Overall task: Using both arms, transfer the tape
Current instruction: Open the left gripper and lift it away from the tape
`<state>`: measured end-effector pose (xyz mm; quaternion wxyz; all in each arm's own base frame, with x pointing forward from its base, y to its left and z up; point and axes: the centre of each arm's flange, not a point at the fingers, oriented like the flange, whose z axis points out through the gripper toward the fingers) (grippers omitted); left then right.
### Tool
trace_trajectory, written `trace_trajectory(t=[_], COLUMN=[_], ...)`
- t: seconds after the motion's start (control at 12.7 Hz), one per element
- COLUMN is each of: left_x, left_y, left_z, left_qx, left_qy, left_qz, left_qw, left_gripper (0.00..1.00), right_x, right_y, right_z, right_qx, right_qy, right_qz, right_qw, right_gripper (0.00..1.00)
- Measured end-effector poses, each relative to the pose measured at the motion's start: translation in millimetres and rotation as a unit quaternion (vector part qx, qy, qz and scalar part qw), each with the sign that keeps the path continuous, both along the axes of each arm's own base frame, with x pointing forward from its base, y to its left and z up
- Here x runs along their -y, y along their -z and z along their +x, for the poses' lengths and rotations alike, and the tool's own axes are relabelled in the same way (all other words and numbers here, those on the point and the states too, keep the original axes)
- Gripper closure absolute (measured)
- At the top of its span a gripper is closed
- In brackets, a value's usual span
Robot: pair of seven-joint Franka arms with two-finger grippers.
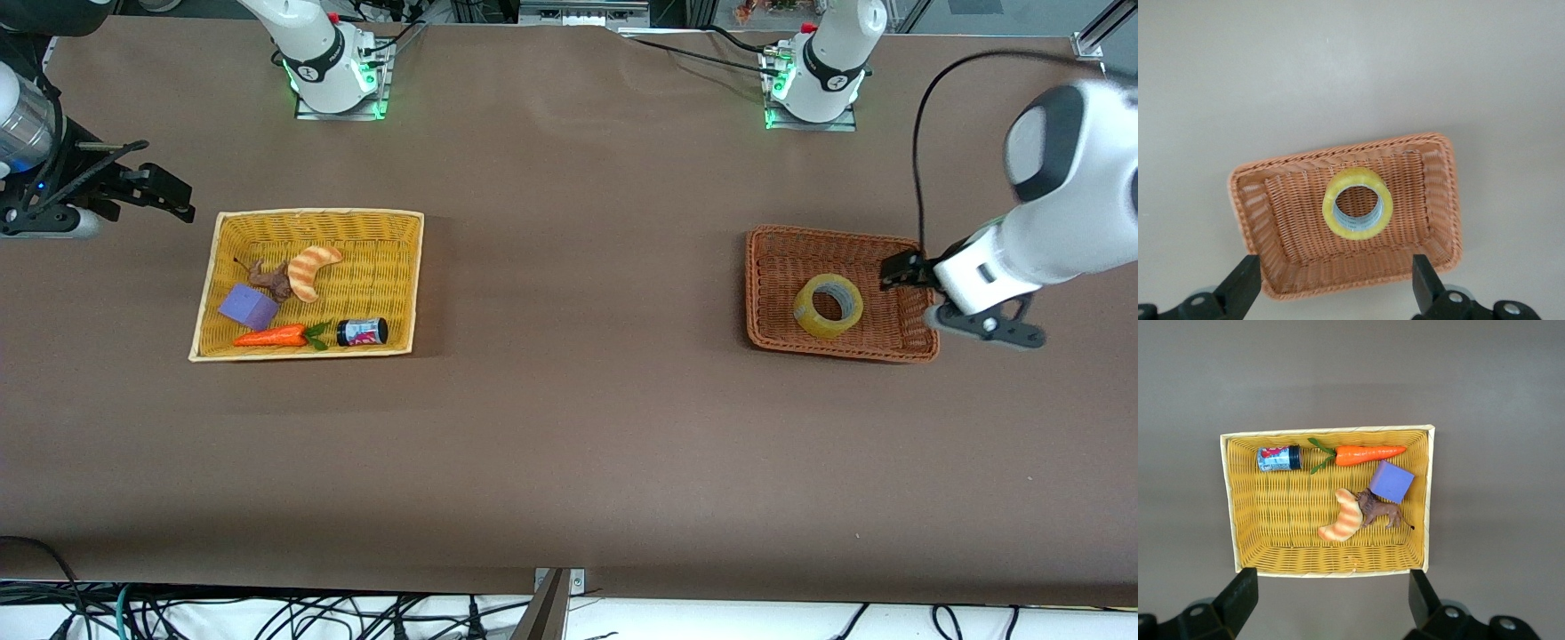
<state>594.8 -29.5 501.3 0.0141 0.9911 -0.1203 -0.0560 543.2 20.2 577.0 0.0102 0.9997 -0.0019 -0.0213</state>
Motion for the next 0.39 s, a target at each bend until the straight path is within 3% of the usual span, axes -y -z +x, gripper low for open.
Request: trace_trajectory(t=[0.24, 0.39], left_x=[-18, -37], left_y=[-68, -91], left_z=[-17, -29], left_qx=[0.028, 0.017], left_qy=[-0.018, -0.035], left_qz=[0.007, 0.009], left_qw=[0.999, 0.999], left_gripper=[0.0, 0.0], right_x=[0, 0], right_y=[-1, -1], right_z=[0, 0], right_qx=[0.0, 0.0], right_qy=[0.0, 0.0], right_qz=[0.0, 0.0], right_qw=[1.0, 1.0], right_gripper=[0.0, 0.0])
